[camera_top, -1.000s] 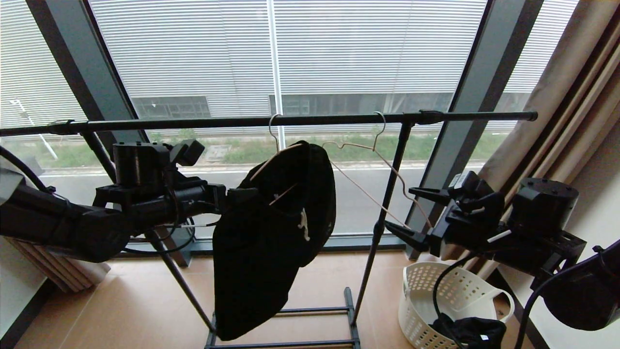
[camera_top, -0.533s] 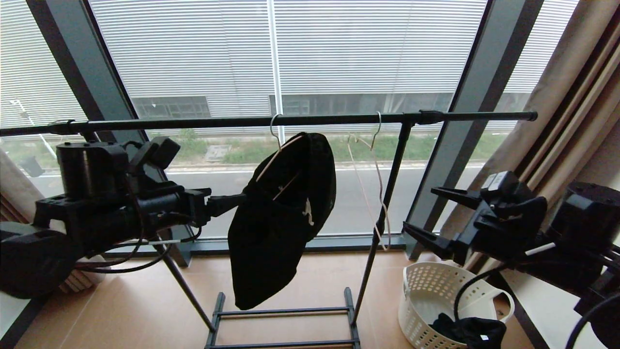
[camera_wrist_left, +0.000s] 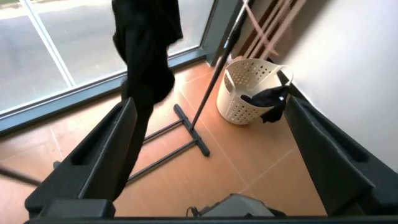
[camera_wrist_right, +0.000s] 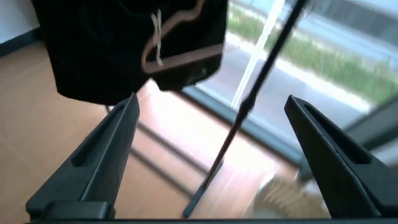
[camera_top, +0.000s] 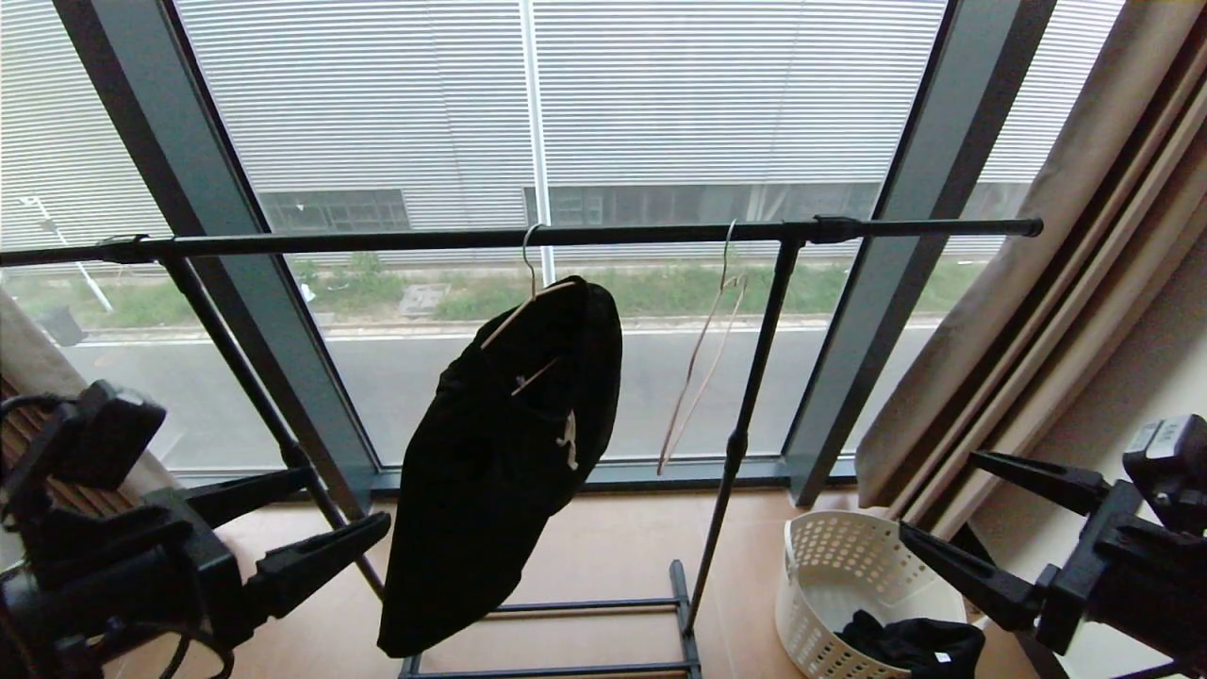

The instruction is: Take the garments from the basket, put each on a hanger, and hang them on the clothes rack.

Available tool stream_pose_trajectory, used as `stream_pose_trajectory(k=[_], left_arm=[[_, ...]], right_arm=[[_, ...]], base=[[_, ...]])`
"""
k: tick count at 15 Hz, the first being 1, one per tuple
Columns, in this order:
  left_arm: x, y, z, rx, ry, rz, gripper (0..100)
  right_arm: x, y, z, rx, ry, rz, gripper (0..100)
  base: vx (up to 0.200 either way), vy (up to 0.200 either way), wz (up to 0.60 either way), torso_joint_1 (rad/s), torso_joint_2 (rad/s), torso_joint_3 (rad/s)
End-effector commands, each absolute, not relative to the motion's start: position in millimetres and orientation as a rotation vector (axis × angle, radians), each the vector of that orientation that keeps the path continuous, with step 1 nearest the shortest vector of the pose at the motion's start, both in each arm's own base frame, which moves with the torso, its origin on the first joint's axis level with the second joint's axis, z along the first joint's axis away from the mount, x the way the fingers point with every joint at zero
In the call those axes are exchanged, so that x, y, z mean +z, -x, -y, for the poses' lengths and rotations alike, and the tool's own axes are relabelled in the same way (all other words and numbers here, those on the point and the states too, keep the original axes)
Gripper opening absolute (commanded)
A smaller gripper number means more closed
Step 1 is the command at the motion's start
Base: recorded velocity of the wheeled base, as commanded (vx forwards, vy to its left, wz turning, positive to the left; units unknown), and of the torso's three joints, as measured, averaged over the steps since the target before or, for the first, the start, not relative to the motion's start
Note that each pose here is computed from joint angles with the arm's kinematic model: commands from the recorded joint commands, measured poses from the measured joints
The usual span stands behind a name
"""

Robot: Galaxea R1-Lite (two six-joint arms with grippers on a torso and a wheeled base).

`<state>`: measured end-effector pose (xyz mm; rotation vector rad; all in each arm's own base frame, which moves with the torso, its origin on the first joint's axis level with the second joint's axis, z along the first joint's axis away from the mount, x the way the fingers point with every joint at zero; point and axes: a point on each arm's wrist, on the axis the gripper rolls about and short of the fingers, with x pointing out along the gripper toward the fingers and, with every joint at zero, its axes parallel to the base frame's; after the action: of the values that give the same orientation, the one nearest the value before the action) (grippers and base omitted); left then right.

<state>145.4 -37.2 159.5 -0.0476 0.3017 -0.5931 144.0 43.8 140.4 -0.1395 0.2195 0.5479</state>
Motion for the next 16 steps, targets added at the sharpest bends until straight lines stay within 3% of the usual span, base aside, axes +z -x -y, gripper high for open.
stream_pose_trajectory(k=[1, 4, 7, 12, 16], left_arm=[[155.2, -110.7, 30.0, -0.562, 0.036, -0.24, 100], [144.1, -83.5, 24.0, -0.529, 0.03, -0.208, 100], [118.0, -57.6, 17.7, -0.478, 0.03, -0.291, 100], [92.5, -14.6, 9.4, -0.479, 0.007, -0.292, 100], [83.9, 10.1, 5.3, -0.356, -0.034, -0.217, 100]], right_arm=[[150.5, -113.5, -35.2, 0.501, 0.107, -0.176, 100], [147.9, -98.6, -30.8, 0.475, 0.06, -0.206, 100], [127.9, -83.0, -26.7, 0.472, 0.033, -0.264, 100], [116.3, -55.8, -19.3, 0.465, 0.014, -0.241, 100], [107.1, -26.9, -10.5, 0.41, 0.012, -0.203, 100]], base=[[0.0, 0.0, 0.0, 0.0, 0.0, 0.0], [0.0, 0.0, 0.0, 0.0, 0.0, 0.0], [0.0, 0.0, 0.0, 0.0, 0.0, 0.0], [0.0, 0.0, 0.0, 0.0, 0.0, 0.0], [0.0, 0.0, 0.0, 0.0, 0.0, 0.0]])
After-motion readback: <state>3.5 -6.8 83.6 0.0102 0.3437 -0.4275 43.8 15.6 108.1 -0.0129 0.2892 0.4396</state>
